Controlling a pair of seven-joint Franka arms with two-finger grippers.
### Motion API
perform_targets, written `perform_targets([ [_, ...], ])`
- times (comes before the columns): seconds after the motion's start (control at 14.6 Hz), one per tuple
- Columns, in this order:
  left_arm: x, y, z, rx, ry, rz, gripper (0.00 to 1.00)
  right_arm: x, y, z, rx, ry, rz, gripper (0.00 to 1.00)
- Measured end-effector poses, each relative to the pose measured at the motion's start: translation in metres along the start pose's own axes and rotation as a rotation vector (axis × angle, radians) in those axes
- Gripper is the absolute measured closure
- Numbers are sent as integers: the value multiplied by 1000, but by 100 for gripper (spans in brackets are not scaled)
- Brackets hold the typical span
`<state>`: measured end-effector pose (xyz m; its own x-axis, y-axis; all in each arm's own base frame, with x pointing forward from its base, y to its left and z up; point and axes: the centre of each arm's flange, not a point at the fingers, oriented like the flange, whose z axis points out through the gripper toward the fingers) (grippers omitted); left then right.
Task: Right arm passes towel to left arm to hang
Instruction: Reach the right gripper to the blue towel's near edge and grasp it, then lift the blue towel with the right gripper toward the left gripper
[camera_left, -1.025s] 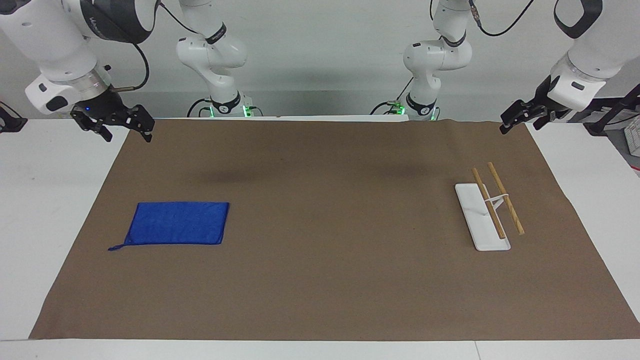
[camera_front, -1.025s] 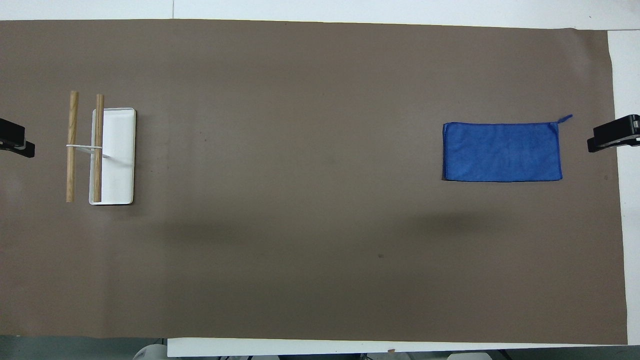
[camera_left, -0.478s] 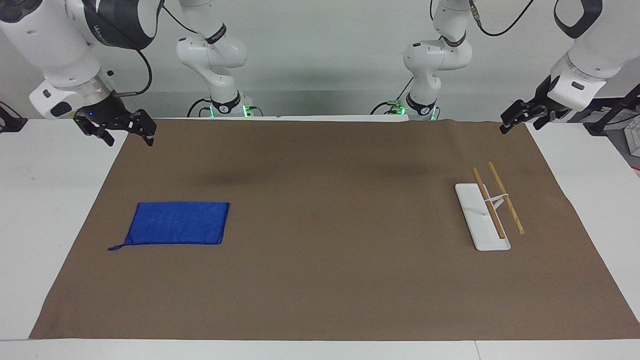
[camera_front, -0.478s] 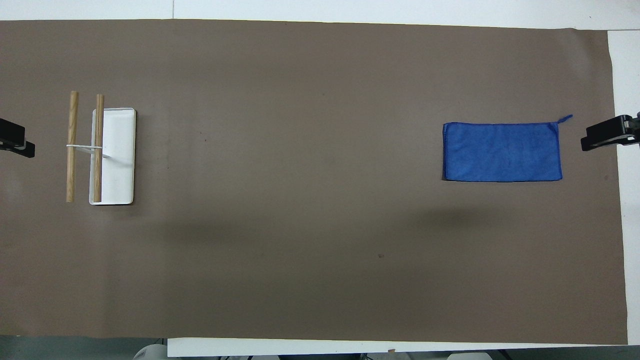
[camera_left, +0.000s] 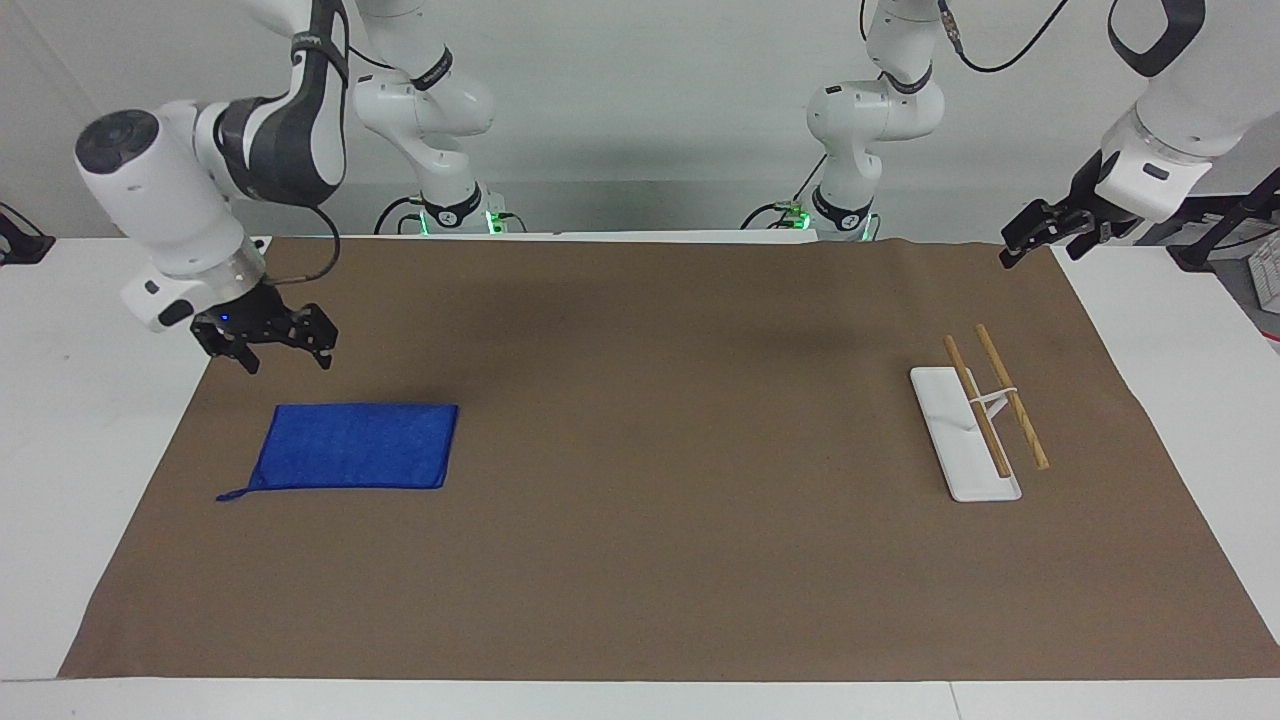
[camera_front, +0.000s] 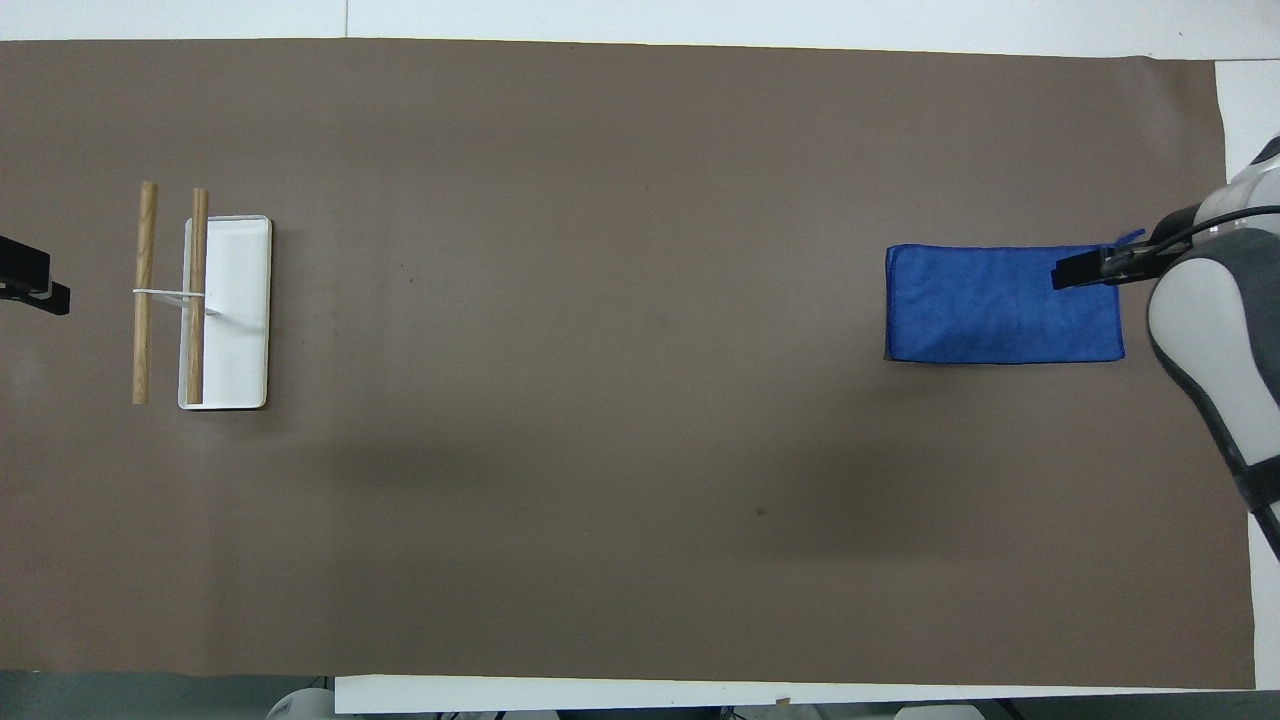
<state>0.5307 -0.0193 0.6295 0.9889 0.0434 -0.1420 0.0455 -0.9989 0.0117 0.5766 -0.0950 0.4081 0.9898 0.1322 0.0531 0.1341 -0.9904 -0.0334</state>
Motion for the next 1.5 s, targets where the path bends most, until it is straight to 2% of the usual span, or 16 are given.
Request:
perform_targets([
  [0.41,0,0,0,0,0,0,0,-7,31,100,-22,18,-84,0],
  [0.75,0,0,0,0,0,0,0,-18,28,127,-33,25,-87,0],
  [0.89,0,0,0,0,0,0,0,-18,27,128,-34,27,-89,4],
  [0.96,0,0,0,0,0,0,0,-18,26,128,-34,29,-91,10],
  [1.23,0,0,0,0,0,0,0,-15,21,120,-34,38,-101,54],
  [1.37,0,0,0,0,0,0,0,-13,20,115,-22,17,-103,74],
  [1.43,0,0,0,0,0,0,0,-11,20,113,-13,1,-104,88],
  [1.5,0,0,0,0,0,0,0,-9,20,109,-7,-9,-104,94],
])
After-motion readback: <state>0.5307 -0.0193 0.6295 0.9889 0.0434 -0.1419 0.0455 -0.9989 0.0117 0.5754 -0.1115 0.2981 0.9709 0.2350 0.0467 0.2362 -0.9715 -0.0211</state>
